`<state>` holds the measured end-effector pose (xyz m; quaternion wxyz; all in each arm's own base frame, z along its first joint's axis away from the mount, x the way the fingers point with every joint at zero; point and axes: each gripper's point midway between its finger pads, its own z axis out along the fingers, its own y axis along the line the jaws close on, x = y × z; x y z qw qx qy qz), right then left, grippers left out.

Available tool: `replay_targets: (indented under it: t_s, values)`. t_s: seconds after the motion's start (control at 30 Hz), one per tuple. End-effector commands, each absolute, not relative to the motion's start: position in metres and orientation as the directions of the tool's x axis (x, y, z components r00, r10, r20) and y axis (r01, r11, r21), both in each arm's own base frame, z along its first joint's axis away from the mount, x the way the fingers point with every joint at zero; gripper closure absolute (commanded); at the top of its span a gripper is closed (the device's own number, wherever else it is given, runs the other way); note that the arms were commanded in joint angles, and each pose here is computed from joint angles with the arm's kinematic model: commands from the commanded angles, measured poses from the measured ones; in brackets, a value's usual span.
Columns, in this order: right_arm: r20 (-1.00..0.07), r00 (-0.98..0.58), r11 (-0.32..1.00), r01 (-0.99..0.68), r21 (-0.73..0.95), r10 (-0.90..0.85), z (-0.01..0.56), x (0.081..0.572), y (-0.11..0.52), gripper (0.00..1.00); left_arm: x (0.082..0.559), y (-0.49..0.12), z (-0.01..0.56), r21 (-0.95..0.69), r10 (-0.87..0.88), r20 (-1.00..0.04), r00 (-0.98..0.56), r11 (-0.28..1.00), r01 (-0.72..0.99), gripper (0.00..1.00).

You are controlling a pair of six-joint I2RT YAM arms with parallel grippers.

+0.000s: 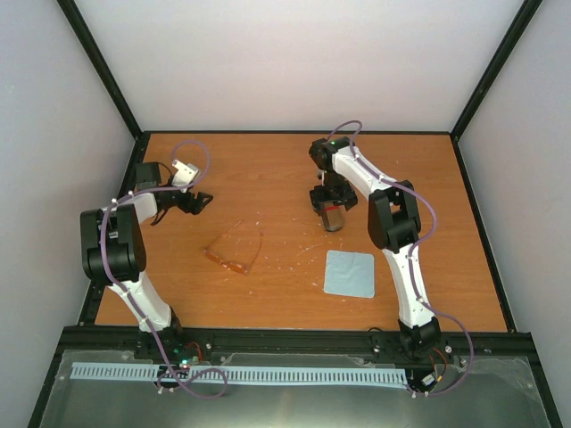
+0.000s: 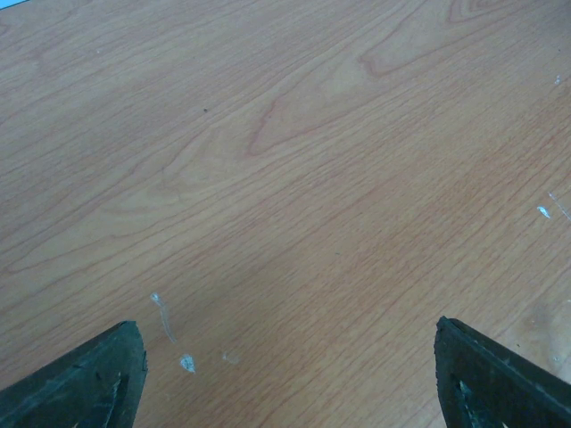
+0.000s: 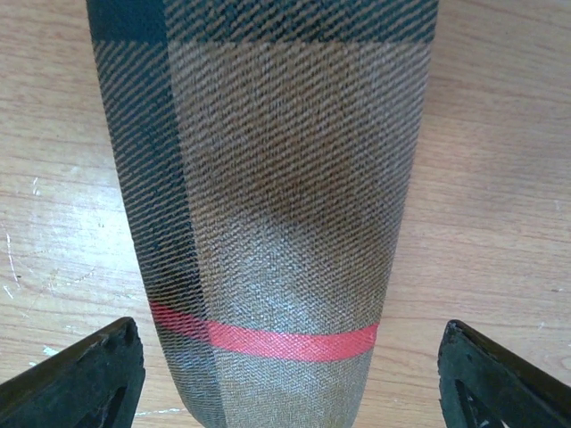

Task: Organize the sunglasses
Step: Pick up the sunglasses case from the center of the board.

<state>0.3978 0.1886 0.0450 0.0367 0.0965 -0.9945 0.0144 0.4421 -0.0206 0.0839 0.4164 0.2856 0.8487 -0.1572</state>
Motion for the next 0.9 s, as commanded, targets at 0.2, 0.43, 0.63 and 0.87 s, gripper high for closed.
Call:
replay_targets:
  t_s: [0.2,0.43,0.63,0.87]
  values:
    - [0.134,-0.972,0.980,-0.197,-0.017,-0.193,0.031,0.390,0.185,0.11,0.443,-0.020,0.099,0.003,0.357,-0.821,-0.447,0.784,0.621,0.12]
    - [0.152,-0.969,0.981,-0.196,-0.002,-0.193,0.023,0.388,0.188,0.15,0.444,-0.020,0.099,-0.001,0.351,-0.822,-0.448,0.787,0.617,0.12]
    - [0.157,-0.968,0.980,-0.199,-0.001,-0.196,0.022,0.387,0.188,0.28,0.444,-0.020,0.100,0.002,0.352,-0.823,-0.445,0.786,0.618,0.12]
    - [0.107,-0.975,0.981,-0.191,0.030,-0.193,0.047,0.395,0.195,0.34,0.445,-0.024,0.107,-0.018,0.334,-0.835,-0.437,0.778,0.628,0.12]
